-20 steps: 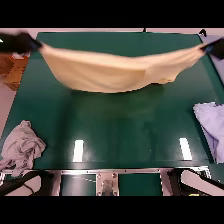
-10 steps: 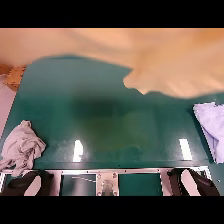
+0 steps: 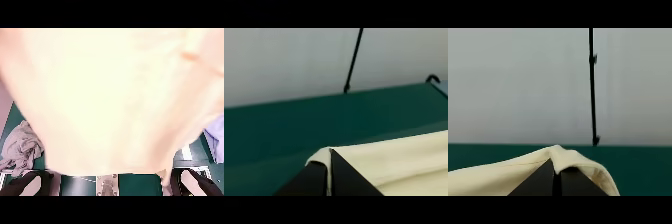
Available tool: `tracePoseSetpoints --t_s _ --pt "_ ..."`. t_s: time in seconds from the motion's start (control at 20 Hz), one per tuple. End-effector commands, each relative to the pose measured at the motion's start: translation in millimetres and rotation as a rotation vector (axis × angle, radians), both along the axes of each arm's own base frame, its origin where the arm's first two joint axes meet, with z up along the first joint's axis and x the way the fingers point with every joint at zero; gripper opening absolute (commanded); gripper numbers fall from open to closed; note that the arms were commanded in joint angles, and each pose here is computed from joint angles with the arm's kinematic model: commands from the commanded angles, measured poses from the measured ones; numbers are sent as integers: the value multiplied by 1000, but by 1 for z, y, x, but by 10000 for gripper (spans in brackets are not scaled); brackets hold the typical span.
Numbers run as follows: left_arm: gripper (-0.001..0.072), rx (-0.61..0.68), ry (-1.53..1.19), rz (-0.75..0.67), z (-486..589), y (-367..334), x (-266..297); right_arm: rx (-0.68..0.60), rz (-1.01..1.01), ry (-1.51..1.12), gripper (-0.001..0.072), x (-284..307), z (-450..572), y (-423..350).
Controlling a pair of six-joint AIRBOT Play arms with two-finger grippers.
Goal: Fold the shirts.
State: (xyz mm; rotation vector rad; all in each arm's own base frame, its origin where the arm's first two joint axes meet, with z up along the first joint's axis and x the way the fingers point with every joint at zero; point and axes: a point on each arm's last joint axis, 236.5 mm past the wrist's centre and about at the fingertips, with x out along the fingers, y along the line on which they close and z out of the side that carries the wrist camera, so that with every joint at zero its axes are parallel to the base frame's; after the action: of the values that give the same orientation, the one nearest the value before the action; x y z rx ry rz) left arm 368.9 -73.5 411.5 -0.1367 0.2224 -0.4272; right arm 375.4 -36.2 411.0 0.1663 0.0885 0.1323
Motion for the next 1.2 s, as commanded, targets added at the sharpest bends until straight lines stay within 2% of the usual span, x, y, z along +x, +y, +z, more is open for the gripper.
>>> tracePoseSetpoints --t_s 0.0,0.2,0.35,0.5,0.7,0.95,1.15 --pt "23 -63 346 -88 -155 -11 77 134 61 282 21 65 -145 2" --pt "23 -116 583 -35 -314 -7 154 195 81 534 21 133 -301 16" --pt "23 -141 657 6 -382 1 185 252 71 665 20 166 -381 9" --pt "23 -150 679 27 -412 6 206 348 25 721 20 192 -418 -9" --pt "23 -173 646 43 -400 10 228 410 22 715 20 216 -409 -30" --pt "23 -208 709 -8 -386 -3 217 374 102 755 19 203 -383 -39" --pt "23 -128 940 -65 -417 -6 168 281 146 974 18 148 -412 -56"
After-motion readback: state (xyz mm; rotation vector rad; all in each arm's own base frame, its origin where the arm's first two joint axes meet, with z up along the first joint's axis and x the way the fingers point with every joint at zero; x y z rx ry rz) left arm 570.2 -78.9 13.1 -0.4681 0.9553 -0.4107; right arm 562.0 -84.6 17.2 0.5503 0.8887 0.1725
